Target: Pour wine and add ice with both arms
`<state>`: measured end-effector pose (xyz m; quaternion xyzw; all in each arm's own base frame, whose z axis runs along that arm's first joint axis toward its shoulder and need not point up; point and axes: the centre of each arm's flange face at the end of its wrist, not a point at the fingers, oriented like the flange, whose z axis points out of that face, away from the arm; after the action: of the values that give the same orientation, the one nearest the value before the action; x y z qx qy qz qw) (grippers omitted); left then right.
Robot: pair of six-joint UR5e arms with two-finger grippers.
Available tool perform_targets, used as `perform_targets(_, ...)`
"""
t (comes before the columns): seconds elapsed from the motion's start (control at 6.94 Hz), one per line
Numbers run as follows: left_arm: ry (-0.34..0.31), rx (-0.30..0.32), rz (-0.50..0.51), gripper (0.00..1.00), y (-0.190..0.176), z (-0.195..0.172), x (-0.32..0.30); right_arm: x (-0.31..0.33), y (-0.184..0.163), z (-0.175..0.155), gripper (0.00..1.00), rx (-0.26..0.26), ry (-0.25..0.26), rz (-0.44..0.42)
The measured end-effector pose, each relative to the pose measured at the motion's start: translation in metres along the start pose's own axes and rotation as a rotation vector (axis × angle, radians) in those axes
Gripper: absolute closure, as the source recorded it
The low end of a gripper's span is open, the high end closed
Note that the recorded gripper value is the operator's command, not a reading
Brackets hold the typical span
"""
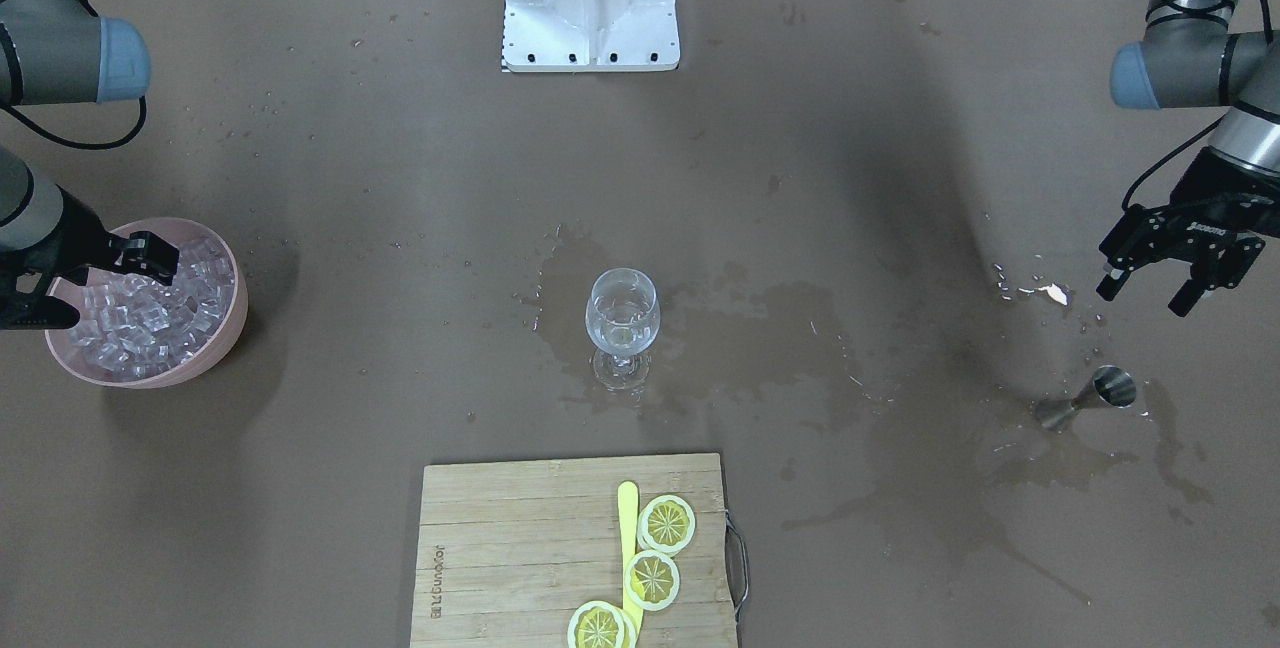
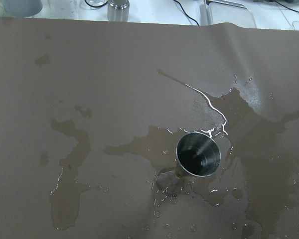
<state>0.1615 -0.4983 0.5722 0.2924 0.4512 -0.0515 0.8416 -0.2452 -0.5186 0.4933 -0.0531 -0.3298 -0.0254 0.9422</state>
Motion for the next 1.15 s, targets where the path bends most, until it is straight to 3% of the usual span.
perform_targets(0.14, -0.017, 0.010, 0.007, 0.02, 0.004, 0.006, 0.002, -0.002, -0.003, 0.006, 0.14, -0.009, 0.006, 0.000)
perform_targets(0.43, -0.061, 0.035, 0.024, 0.02, 0.009, 0.031, 0.008, -0.003, -0.012, 0.013, 0.33, -0.018, 0.015, 0.006)
perform_targets(0.86, -0.078, 0.053, 0.033, 0.03, 0.002, 0.054, 0.017, -0.013, -0.029, 0.014, 0.34, -0.016, 0.018, 0.009)
perform_targets(1.15, -0.080, 0.061, 0.036, 0.03, 0.000, 0.061, 0.020, -0.018, -0.042, 0.015, 0.48, -0.016, 0.024, 0.014)
